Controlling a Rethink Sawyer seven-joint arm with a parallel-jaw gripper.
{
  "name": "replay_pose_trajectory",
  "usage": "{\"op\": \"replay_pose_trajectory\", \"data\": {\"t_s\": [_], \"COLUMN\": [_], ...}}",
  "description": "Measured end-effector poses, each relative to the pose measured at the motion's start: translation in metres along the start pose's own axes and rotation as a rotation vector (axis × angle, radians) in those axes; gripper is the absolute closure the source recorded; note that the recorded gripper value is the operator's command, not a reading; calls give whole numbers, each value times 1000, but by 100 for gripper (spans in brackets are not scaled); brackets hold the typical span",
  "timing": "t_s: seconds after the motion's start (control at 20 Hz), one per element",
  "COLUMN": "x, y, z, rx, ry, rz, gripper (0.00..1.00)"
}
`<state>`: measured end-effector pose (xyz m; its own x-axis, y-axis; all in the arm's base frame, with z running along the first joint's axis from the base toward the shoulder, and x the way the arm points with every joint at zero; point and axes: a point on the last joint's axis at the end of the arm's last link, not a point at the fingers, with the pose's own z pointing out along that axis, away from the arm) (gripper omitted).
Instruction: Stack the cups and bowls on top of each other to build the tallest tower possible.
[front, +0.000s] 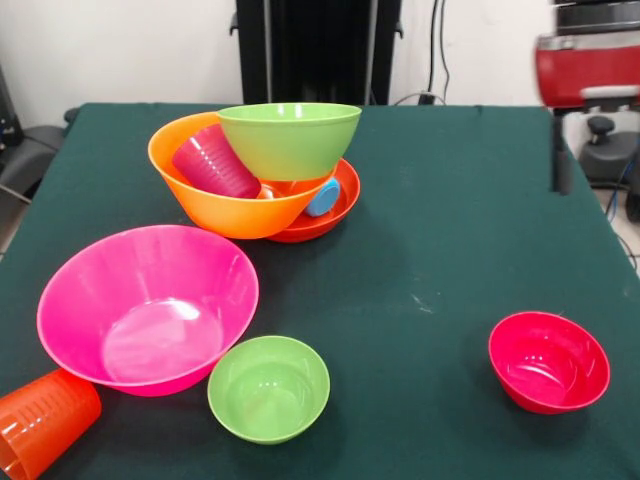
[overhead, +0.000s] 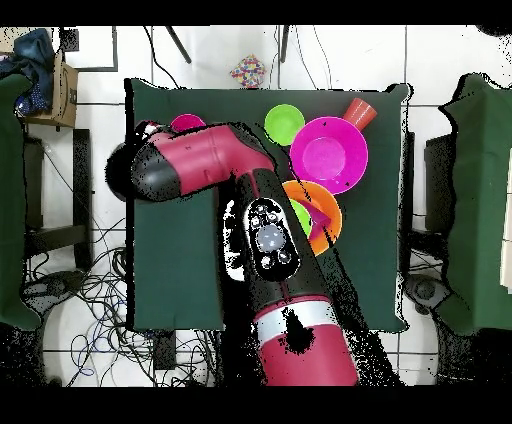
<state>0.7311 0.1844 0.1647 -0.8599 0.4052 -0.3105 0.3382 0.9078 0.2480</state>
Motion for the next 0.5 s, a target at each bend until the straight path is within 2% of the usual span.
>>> {"op": "replay_pose_trajectory", "data": {"t_s": [0.3,0.5], "x": [9,15], "y": [38,57], "z": [-7,2], "rx": [51,78], "ry": [70,91], "rz": [-43,-77], "gripper": [0,0]}}
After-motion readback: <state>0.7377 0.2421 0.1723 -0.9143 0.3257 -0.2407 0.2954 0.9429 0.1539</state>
